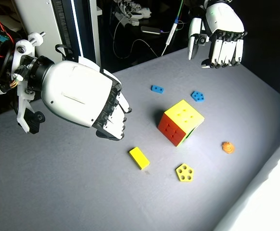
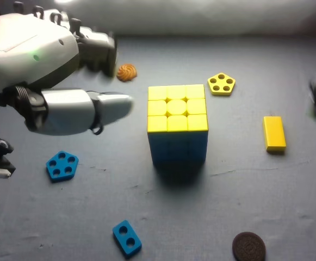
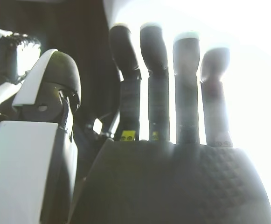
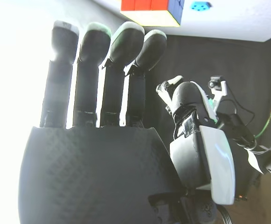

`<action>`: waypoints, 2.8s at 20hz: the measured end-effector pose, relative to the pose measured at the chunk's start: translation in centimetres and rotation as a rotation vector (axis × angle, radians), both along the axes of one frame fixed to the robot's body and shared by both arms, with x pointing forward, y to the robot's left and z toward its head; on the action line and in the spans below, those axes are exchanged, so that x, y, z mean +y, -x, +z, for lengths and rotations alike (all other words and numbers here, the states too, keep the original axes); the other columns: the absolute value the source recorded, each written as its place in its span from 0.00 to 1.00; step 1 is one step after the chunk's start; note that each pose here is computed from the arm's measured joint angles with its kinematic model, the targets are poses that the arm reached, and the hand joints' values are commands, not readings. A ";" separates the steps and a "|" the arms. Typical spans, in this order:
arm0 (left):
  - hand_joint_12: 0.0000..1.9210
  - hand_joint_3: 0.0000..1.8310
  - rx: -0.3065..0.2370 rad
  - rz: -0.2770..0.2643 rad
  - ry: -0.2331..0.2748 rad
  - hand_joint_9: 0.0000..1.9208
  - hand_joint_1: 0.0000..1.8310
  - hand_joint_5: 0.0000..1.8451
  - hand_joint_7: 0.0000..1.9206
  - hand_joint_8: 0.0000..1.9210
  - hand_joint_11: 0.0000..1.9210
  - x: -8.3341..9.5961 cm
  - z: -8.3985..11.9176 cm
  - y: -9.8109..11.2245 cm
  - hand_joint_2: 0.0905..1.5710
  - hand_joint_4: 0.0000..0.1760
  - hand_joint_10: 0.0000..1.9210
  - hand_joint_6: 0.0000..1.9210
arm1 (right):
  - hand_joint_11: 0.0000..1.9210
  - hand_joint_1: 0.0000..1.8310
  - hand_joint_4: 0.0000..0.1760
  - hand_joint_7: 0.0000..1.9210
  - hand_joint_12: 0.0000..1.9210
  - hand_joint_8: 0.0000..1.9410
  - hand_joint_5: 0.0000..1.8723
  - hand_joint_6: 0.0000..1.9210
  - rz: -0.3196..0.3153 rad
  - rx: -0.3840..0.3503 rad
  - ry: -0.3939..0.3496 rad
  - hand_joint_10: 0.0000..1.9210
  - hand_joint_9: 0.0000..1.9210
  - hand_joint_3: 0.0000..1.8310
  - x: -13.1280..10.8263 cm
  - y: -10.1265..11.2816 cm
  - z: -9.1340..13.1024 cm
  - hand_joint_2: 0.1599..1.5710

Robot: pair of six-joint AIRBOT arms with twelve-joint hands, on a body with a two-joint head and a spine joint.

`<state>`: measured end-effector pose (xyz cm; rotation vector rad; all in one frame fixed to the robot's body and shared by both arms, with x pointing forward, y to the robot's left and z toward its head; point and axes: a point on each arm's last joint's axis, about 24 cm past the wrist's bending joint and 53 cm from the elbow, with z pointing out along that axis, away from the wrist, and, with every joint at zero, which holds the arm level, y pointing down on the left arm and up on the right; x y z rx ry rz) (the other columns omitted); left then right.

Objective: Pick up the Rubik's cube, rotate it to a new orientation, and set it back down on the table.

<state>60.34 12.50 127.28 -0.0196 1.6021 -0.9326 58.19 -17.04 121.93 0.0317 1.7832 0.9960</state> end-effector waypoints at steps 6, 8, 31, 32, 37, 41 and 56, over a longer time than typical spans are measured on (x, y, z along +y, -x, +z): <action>0.10 0.00 0.045 0.029 0.010 0.01 0.00 0.00 0.00 0.00 0.00 0.5 -0.7 -0.4 0.77 0.00 0.00 0.00 | 0.01 0.00 0.00 0.06 0.01 0.00 0.03 0.01 -0.014 -0.001 0.008 0.01 0.05 0.01 -0.2 -0.2 -0.1 0.75; 0.13 0.00 0.062 0.044 -0.013 0.00 0.11 0.00 0.00 0.00 0.00 0.4 -1.3 -0.6 0.75 0.00 0.00 0.00 | 0.00 0.00 0.00 0.06 0.00 0.00 0.03 0.01 -0.011 -0.001 0.008 0.01 0.04 0.01 -0.1 -0.2 -0.2 0.76; 0.00 0.00 0.325 0.161 -0.062 0.00 0.44 0.00 0.00 0.00 0.00 -6.1 -8.1 -2.6 0.63 0.00 0.00 0.00 | 0.00 0.00 0.00 0.05 0.00 0.00 0.03 0.01 -0.008 0.012 0.024 0.00 0.04 0.01 0.1 -0.2 -0.8 0.77; 0.00 0.00 0.336 0.173 -0.060 0.00 0.44 0.00 0.00 0.00 0.00 -6.3 -8.5 -2.9 0.63 0.00 0.00 0.00 | 0.00 0.00 0.00 0.06 0.00 0.01 0.03 0.01 -0.009 0.014 0.025 0.01 0.05 0.00 0.1 -0.2 -0.9 0.77; 0.00 0.00 0.350 0.165 -0.068 0.00 0.44 0.00 0.00 0.00 0.00 -8.0 -9.6 -3.6 0.64 0.00 0.00 0.00 | 0.00 0.00 0.00 0.06 0.00 0.00 0.03 0.01 -0.009 0.013 0.024 0.01 0.05 0.00 0.1 -0.2 -0.8 0.77; 0.00 0.00 0.342 0.173 -0.075 0.00 0.46 0.00 0.00 0.00 0.00 -8.1 -9.7 -4.5 0.64 0.00 0.00 0.00 | 0.00 0.00 0.00 0.06 0.00 0.00 0.04 0.01 -0.008 0.012 0.024 0.01 0.05 0.00 0.1 -0.2 -0.8 0.77; 0.00 0.00 0.332 0.207 -0.100 0.00 0.45 0.00 0.00 0.00 0.00 -8.3 -10.9 -7.3 0.64 0.00 0.00 0.00 | 0.00 0.00 0.00 0.05 0.00 0.00 0.03 0.00 -0.007 0.006 0.019 0.00 0.03 0.00 0.1 -0.2 -0.6 0.76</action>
